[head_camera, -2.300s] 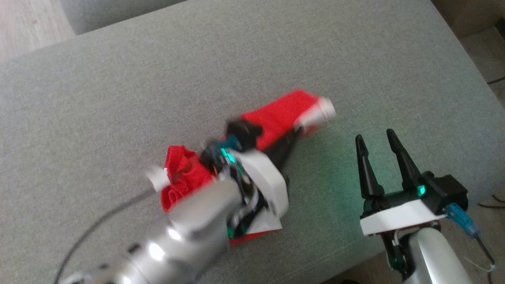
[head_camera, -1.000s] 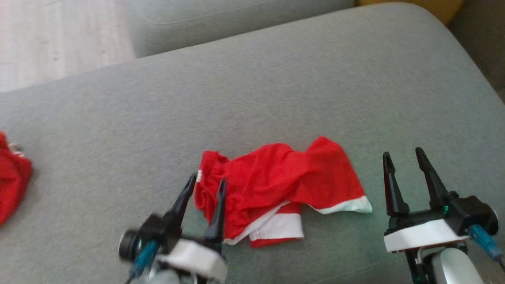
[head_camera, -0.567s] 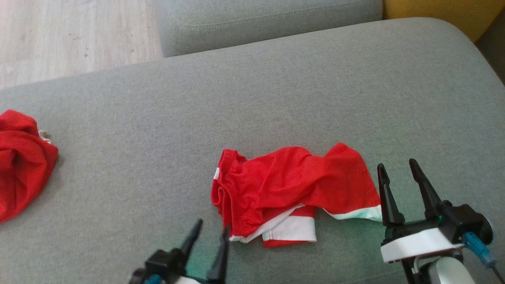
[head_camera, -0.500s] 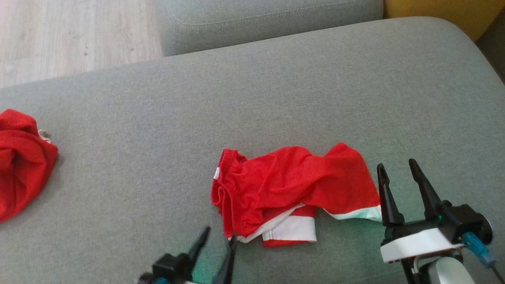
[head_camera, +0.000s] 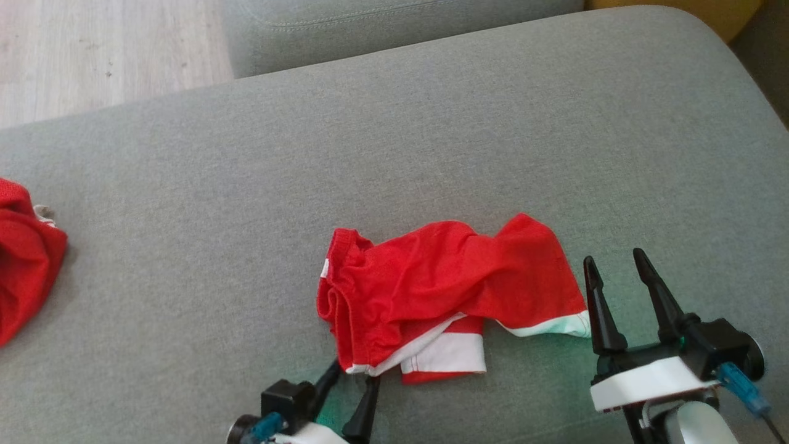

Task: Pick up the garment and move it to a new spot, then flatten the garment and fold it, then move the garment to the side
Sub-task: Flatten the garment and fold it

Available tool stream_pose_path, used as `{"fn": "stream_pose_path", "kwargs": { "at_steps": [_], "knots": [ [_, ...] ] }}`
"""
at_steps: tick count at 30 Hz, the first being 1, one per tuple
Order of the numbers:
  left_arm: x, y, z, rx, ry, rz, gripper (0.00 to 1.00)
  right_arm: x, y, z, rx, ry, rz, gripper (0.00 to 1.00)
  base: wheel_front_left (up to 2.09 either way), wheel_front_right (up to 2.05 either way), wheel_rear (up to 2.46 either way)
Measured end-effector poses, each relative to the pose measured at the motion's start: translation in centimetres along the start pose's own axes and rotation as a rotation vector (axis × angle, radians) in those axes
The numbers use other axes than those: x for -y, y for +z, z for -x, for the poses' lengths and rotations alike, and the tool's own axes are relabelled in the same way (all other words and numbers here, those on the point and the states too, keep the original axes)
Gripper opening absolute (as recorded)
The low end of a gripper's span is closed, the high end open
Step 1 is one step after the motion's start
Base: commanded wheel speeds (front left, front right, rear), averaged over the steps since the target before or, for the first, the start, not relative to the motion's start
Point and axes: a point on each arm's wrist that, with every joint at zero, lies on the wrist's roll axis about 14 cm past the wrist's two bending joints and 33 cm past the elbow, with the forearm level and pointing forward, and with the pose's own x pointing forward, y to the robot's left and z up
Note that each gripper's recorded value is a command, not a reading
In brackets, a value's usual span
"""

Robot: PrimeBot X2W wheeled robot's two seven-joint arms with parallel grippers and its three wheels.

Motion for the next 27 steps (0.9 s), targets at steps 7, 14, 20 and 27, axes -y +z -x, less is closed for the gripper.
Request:
{"fn": "stream_pose_path", "kwargs": {
  "at_steps": [7, 14, 20, 27],
  "knots": [
    [1.0, 1.9, -0.4, 0.059, -0.035, 0.054, 0.87, 0.2, 0.1, 0.1, 0.003, -0.005, 0.000, 1.00, 0.00, 0.00, 0.00],
    [2.4, 4.5, -0.4, 0.134, -0.076, 0.108, 0.95, 0.1, 0.4, 0.2, 0.013, -0.003, 0.000, 1.00, 0.00, 0.00, 0.00],
    [3.4, 4.7, -0.2, 0.110, -0.110, 0.161, 1.00, 0.3, 0.5, 0.3, 0.016, -0.009, 0.000, 1.00, 0.00, 0.00, 0.00],
    [3.6, 3.7, 0.8, 0.058, -0.114, 0.221, 1.00, 0.4, 0.4, 0.4, 0.014, -0.014, 0.000, 1.00, 0.00, 0.00, 0.00]
  ]
}}
